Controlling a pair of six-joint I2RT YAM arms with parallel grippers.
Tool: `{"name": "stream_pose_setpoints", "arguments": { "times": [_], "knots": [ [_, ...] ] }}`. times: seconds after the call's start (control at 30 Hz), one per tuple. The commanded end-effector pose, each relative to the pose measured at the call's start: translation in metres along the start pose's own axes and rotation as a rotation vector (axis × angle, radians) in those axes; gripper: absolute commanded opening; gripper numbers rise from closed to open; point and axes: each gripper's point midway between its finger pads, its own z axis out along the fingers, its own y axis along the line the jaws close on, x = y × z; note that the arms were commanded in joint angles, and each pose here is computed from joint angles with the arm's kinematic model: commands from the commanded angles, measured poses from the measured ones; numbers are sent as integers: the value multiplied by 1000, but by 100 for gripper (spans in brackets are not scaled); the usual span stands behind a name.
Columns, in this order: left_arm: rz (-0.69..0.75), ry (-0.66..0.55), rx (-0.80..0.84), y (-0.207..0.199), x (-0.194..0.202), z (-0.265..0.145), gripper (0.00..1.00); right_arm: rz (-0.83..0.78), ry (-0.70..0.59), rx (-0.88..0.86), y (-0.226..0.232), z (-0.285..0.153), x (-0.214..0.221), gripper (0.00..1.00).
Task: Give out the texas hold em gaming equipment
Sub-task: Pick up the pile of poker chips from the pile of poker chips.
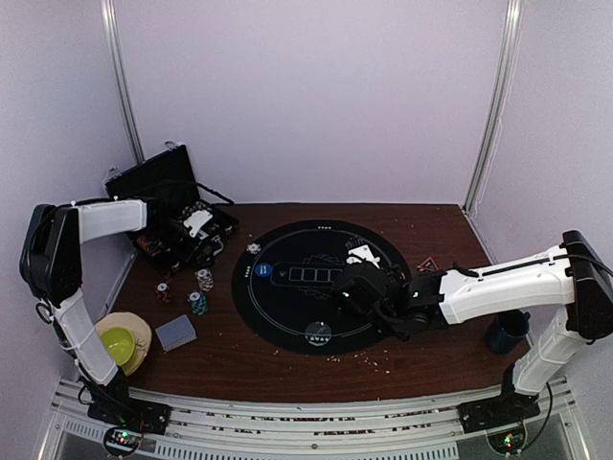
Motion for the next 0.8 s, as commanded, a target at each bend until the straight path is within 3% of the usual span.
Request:
{"name": "stream_pose_setpoints", "arguments": {
  "times": [0.0,0.77],
  "knots": [
    [-6,-26,18,0,2,7,92,8,-14,-1,0,-3,-5,100],
    [1,15,53,-8,24,19,83,4,-21,1,1,-6,-6,100]
  ]
}}
